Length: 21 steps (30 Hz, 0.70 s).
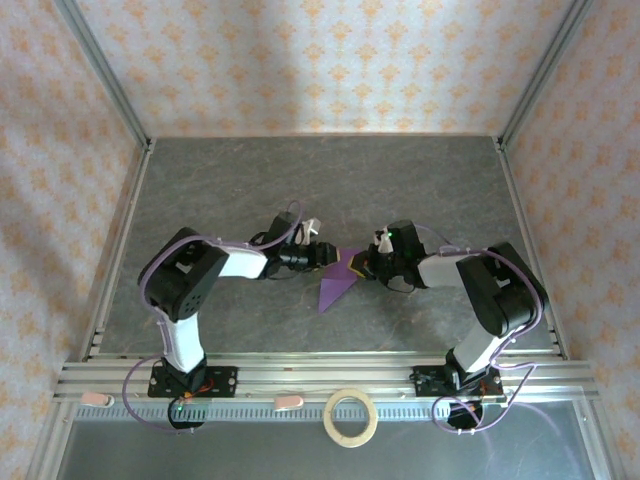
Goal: Fold a paper plane with a square sheet of paper (pick it up from the middle)
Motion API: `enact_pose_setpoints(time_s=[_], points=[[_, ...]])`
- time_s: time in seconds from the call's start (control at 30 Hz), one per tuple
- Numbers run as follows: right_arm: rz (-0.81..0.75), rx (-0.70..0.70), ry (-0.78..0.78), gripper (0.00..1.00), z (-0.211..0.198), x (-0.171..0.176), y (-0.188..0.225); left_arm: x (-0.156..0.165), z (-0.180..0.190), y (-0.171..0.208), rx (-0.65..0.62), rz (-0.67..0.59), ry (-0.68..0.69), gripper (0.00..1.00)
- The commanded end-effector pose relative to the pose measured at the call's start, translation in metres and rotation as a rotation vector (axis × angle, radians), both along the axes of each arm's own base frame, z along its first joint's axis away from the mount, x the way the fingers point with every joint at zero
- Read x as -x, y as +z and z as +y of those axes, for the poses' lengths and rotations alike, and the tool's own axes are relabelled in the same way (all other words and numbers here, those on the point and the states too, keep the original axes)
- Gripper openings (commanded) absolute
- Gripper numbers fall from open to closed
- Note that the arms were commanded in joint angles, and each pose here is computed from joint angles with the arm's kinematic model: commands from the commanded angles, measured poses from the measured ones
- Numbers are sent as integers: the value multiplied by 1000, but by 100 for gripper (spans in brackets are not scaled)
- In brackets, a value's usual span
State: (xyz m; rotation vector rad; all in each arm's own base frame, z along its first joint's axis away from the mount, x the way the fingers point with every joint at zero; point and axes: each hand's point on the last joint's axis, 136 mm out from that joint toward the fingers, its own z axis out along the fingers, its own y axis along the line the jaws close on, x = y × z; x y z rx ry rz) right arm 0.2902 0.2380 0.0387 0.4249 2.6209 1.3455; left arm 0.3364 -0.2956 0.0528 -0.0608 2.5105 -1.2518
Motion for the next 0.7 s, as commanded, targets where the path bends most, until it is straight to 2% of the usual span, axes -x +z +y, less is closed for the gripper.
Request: enact_pose_setpoints(time_s=[0.0, 0.07, 0.2, 0.3, 0.43, 0.67], points=[[-12, -43, -115, 0, -4, -15, 16, -18, 19, 37, -71, -143, 68, 50], [-2, -63, -164, 0, -7, -17, 18, -14, 23, 47, -111, -207, 63, 50], [13, -87, -233, 0, -10, -20, 21, 9, 29, 50, -278, -347, 10, 48], [17, -88, -253, 0, -9, -20, 22, 31, 28, 49, -365, -439, -50, 46], [26, -94, -263, 0, -5, -21, 22, 57, 17, 44, -475, -546, -126, 49], [23, -97, -261, 0, -3, -20, 25, 74, 3, 28, -660, -634, -180, 54]])
